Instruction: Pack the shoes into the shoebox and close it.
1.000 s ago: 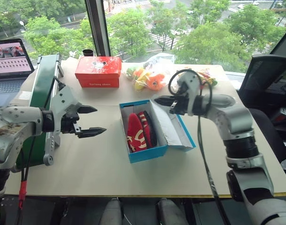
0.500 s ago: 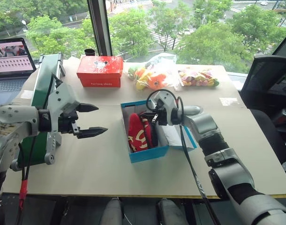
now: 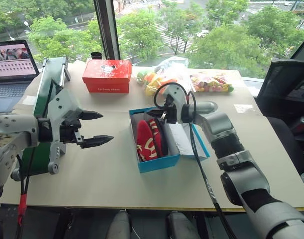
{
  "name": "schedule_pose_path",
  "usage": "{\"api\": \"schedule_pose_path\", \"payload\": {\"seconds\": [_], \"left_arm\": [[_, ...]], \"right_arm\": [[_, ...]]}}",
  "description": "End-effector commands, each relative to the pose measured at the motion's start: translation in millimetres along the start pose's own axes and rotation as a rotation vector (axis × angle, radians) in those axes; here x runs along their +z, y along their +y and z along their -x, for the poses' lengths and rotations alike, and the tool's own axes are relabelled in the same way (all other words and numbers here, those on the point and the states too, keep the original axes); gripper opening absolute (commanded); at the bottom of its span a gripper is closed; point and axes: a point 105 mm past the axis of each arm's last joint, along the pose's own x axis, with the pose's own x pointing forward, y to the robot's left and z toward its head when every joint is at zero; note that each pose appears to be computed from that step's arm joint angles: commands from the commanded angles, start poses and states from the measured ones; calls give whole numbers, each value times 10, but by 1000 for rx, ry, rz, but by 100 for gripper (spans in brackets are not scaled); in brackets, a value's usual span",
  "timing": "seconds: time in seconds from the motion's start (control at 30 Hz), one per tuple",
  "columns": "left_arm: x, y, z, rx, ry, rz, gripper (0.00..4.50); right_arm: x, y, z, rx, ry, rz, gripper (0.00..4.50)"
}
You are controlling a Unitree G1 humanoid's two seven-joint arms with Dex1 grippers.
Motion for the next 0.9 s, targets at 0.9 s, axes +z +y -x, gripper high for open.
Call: {"api": "schedule_pose_path", "payload": {"seconds": [0.9], "left_arm": [[147,-40,-285,-172,-46,-81,450]], "right_arm": [[686,309,1228,-35,-165,-80,3]]}}
